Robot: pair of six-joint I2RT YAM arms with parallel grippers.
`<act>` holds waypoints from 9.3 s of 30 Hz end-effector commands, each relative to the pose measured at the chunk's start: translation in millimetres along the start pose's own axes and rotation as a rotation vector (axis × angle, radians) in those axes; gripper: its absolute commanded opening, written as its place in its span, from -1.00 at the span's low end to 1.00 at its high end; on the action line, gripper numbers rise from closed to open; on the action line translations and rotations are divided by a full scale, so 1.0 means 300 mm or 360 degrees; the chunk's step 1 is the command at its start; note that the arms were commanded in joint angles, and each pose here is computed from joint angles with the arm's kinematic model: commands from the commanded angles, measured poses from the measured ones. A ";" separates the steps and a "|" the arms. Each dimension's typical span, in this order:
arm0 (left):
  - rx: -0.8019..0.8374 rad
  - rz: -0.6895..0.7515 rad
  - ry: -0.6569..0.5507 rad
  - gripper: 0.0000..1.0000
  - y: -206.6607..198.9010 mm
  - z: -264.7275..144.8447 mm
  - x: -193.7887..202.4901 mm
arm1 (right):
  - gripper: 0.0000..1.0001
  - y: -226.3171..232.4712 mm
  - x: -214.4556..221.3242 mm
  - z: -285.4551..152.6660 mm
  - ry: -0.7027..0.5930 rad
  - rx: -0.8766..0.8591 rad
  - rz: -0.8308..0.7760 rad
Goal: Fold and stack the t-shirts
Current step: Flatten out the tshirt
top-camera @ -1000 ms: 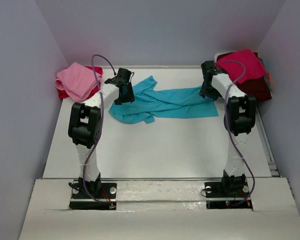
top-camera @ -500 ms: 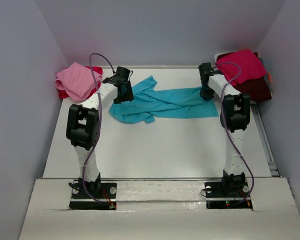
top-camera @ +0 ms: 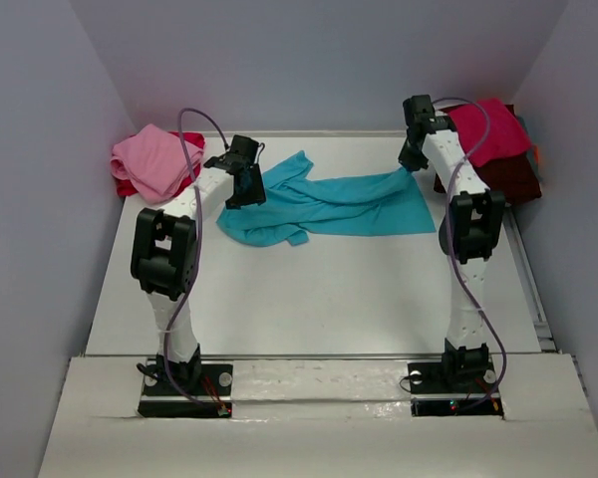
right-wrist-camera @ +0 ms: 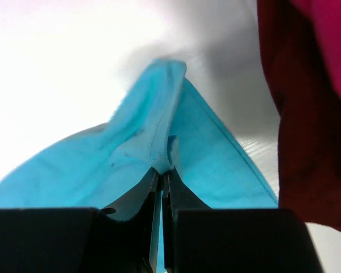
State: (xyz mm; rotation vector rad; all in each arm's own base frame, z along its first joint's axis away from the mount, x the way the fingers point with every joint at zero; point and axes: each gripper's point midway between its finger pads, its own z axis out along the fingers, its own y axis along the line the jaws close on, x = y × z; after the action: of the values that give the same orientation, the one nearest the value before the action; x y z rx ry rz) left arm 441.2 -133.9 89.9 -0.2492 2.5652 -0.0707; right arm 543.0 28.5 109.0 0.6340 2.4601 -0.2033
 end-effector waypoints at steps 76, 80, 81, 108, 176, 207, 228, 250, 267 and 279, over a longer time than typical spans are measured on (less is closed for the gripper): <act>0.0443 -0.0161 -0.0220 0.26 -0.046 0.363 -0.495 | -0.86 0.231 -0.203 0.002 -0.0210 -0.0579 -0.0016; 0.0264 -0.0198 -0.0162 0.26 0.021 0.405 -0.447 | -0.86 0.233 -0.205 -0.002 -0.0211 -0.0585 -0.0016; 0.0178 -0.0204 -0.0180 0.26 0.054 0.402 -0.450 | -0.86 0.231 -0.205 -0.002 -0.0210 -0.0579 -0.0016; 0.0387 -0.0005 -0.0471 0.23 -0.001 0.117 -0.601 | -0.86 0.242 -0.178 0.008 -0.0158 -0.0604 0.0010; 0.0296 0.0023 -0.0083 0.24 -0.090 0.151 -0.262 | -0.86 0.239 -0.139 0.024 -0.0101 -0.0607 0.0005; 0.0300 0.0021 -0.0081 0.24 -0.111 0.207 -0.289 | -0.86 0.235 -0.133 0.027 -0.0091 -0.0598 -0.0004; 0.0261 0.0017 -0.0002 0.15 -0.099 0.292 -0.237 | -0.86 0.231 -0.125 0.036 -0.0082 -0.0584 -0.0011; 0.0221 0.0018 -0.0092 -0.89 -0.081 0.248 -0.279 | -0.86 0.228 -0.126 0.024 -0.0079 -0.0585 -0.0014; 0.0195 0.0027 -0.0440 -0.89 -0.075 -0.065 -0.519 | -0.86 0.193 -0.231 -0.232 -0.0201 -0.0668 -0.0010; 0.0106 0.0031 -0.0415 -0.89 -0.006 -0.081 -0.513 | -0.86 0.145 -0.252 -0.304 -0.0257 -0.0619 -0.0019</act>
State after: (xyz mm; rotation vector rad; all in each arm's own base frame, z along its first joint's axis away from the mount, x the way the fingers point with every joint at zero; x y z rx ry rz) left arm 559.1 -124.4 160.2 -0.1769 2.3443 -0.1533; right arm 579.1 70.3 204.6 0.4332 2.2940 0.2450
